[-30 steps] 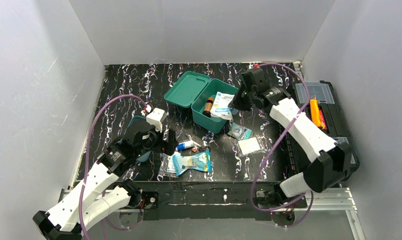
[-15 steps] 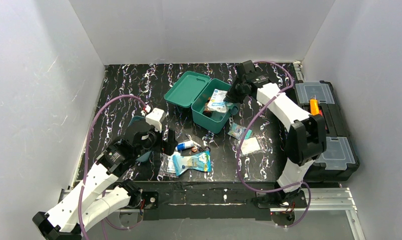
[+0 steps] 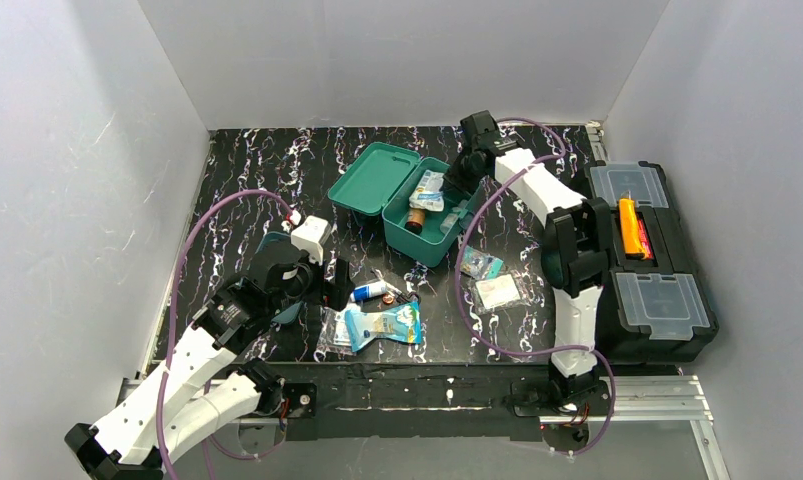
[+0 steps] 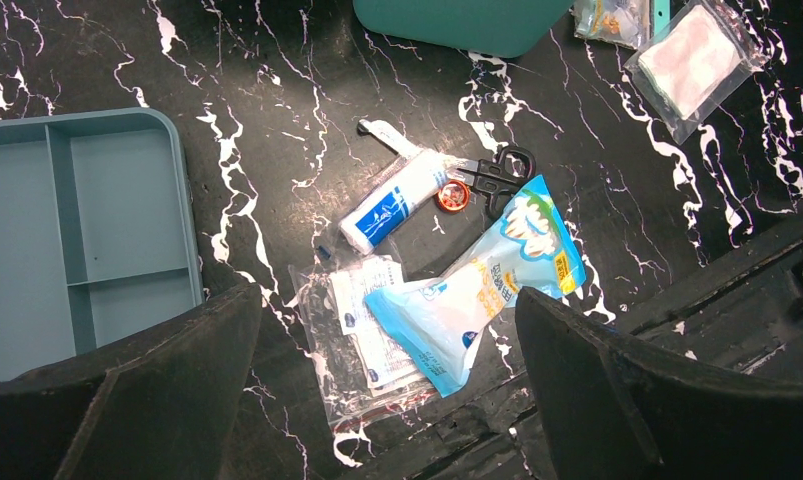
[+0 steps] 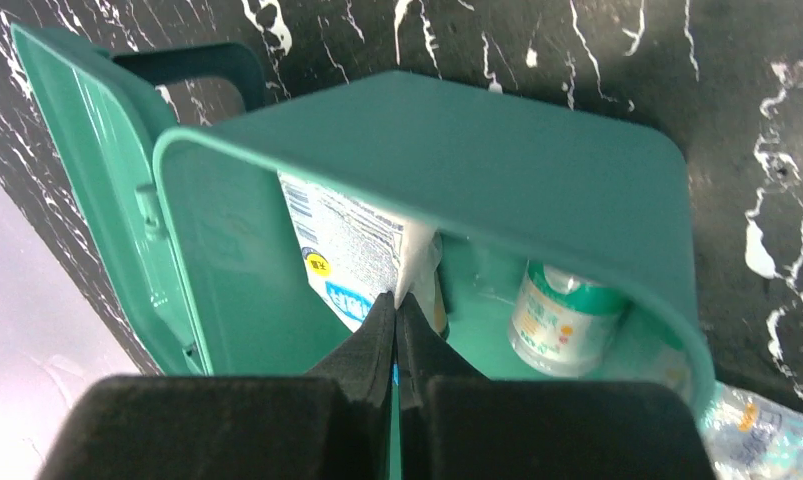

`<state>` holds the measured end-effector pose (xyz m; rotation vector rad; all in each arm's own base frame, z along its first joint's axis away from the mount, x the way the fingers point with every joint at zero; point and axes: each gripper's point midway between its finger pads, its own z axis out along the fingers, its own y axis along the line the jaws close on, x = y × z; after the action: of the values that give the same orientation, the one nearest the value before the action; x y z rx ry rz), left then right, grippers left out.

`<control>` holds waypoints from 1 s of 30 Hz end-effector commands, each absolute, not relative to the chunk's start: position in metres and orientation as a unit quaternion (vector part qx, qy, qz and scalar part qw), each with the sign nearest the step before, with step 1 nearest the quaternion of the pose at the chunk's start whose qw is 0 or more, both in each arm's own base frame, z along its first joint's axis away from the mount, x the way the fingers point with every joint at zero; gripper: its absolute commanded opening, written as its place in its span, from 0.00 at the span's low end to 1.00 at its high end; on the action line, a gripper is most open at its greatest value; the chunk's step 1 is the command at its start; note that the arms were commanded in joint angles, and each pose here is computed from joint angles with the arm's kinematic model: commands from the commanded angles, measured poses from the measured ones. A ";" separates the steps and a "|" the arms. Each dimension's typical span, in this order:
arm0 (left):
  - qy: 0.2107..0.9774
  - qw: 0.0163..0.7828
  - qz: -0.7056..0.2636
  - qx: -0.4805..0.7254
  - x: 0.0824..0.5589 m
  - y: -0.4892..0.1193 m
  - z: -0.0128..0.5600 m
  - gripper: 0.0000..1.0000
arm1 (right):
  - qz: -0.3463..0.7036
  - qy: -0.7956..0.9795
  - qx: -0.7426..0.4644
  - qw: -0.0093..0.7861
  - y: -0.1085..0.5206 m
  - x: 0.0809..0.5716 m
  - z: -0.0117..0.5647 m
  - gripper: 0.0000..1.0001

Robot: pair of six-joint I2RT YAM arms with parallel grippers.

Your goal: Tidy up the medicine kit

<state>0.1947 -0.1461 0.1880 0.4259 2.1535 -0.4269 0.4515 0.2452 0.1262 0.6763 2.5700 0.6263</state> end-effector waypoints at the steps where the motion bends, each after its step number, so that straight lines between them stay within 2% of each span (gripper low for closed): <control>1: 0.864 0.445 -0.160 0.171 0.197 -0.142 0.192 0.98 | 0.230 0.915 0.254 0.213 0.248 0.472 0.129 0.01; 3: 0.865 0.446 -0.159 0.170 0.197 -0.142 0.192 0.98 | 0.226 0.916 0.256 0.210 0.248 0.474 0.125 0.01; 14: 0.866 0.442 -0.158 0.171 0.197 -0.142 0.191 0.98 | 0.222 0.917 0.245 0.225 0.241 0.466 0.142 0.37; 25: 0.866 0.443 -0.157 0.169 0.197 -0.141 0.191 0.98 | 0.217 0.914 0.210 0.270 0.229 0.435 0.199 0.54; 30: 0.866 0.444 -0.156 0.167 0.197 -0.140 0.192 0.98 | 0.218 0.917 0.179 0.284 0.224 0.404 0.216 0.56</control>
<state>0.1962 -0.1431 0.1849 0.4193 2.1658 -0.4010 0.4290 0.2298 0.1981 0.5729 2.4683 0.6060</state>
